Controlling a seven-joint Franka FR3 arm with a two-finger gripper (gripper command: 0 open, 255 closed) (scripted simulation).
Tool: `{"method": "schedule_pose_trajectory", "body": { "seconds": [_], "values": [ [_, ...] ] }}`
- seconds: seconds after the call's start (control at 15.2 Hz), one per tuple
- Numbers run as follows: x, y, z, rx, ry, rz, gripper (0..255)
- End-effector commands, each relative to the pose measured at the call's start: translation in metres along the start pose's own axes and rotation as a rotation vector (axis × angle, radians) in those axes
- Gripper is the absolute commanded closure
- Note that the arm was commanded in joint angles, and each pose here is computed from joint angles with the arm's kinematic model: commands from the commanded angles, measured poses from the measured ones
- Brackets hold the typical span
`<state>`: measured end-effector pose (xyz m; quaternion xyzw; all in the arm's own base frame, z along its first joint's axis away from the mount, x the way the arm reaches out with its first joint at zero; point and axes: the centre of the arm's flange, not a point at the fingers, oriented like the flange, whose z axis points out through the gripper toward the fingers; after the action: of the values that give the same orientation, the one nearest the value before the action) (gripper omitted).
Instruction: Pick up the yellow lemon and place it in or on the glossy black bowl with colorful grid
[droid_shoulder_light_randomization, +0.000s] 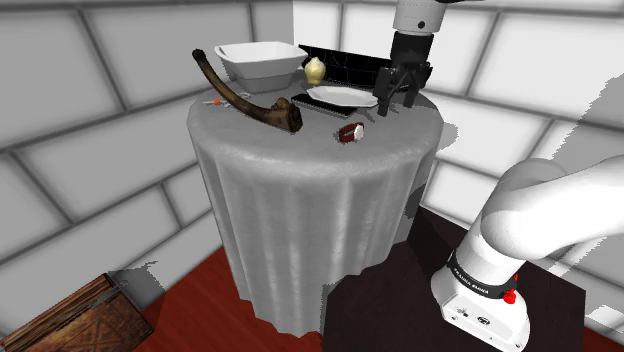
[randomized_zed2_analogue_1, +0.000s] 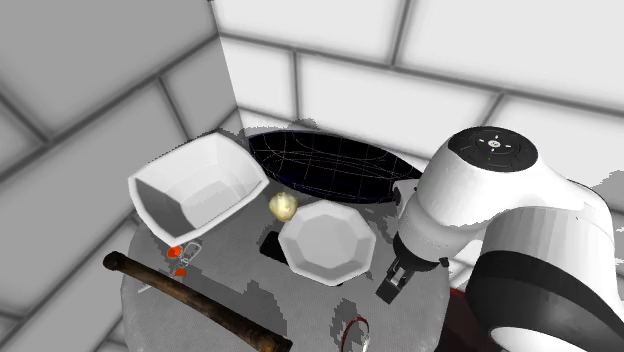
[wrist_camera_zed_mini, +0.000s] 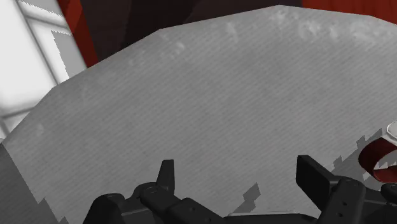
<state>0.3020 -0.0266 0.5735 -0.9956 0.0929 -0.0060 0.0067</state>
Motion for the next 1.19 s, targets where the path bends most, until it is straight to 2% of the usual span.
{"method": "schedule_pose_trajectory", "body": {
  "seconds": [0.0, 1.12],
  "values": [
    [0.0, 0.0, 0.0, 0.0, 0.0, 0.0, 0],
    [0.174, -0.091, -0.049, -0.228, 0.254, 0.13, 0]
  ]
}}
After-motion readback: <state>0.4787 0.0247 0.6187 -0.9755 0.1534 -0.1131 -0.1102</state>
